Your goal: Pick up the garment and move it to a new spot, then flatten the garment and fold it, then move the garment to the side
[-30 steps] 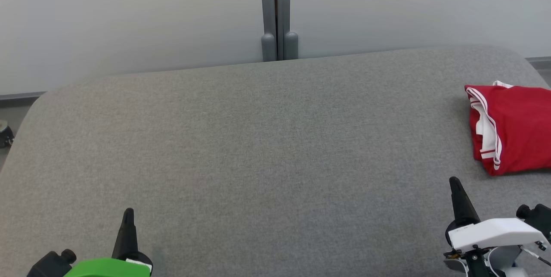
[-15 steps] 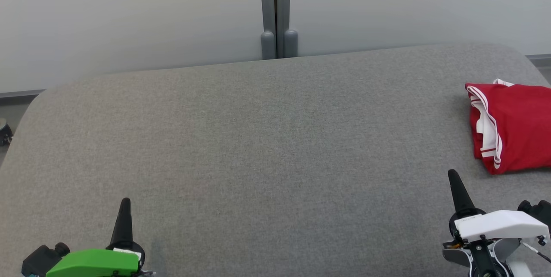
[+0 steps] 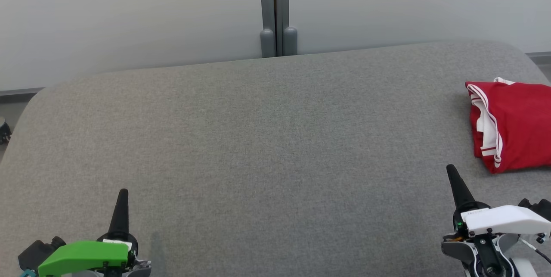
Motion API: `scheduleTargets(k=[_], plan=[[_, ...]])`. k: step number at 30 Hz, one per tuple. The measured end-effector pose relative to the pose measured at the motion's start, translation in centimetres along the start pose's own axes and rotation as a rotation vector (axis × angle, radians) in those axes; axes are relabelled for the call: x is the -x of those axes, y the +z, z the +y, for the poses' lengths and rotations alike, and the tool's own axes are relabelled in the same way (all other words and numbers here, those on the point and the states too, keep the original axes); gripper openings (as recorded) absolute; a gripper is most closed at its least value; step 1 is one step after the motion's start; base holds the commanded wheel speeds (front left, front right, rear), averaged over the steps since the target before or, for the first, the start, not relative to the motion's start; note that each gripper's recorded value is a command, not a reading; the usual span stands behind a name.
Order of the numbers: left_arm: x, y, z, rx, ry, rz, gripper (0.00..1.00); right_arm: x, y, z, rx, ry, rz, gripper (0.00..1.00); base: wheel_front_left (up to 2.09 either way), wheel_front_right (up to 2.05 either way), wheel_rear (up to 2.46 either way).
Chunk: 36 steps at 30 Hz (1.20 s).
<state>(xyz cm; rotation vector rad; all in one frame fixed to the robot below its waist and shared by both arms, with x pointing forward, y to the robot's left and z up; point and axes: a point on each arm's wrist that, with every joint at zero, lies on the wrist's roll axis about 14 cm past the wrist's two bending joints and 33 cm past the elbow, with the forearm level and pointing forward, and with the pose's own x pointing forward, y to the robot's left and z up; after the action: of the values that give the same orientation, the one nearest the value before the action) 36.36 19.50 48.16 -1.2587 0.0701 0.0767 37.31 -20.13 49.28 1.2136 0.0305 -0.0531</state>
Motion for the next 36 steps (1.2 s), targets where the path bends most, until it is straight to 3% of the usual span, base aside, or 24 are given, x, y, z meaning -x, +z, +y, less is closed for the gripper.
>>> scheduleTargets(k=[36], plan=[[-1.8, 1.0, -1.8, 0.266, -0.068, 0.007, 0.00, -1.2, 0.2, 1.0, -0.306, 0.038, 0.016, 0.00, 0.00, 0.00, 0.00]])
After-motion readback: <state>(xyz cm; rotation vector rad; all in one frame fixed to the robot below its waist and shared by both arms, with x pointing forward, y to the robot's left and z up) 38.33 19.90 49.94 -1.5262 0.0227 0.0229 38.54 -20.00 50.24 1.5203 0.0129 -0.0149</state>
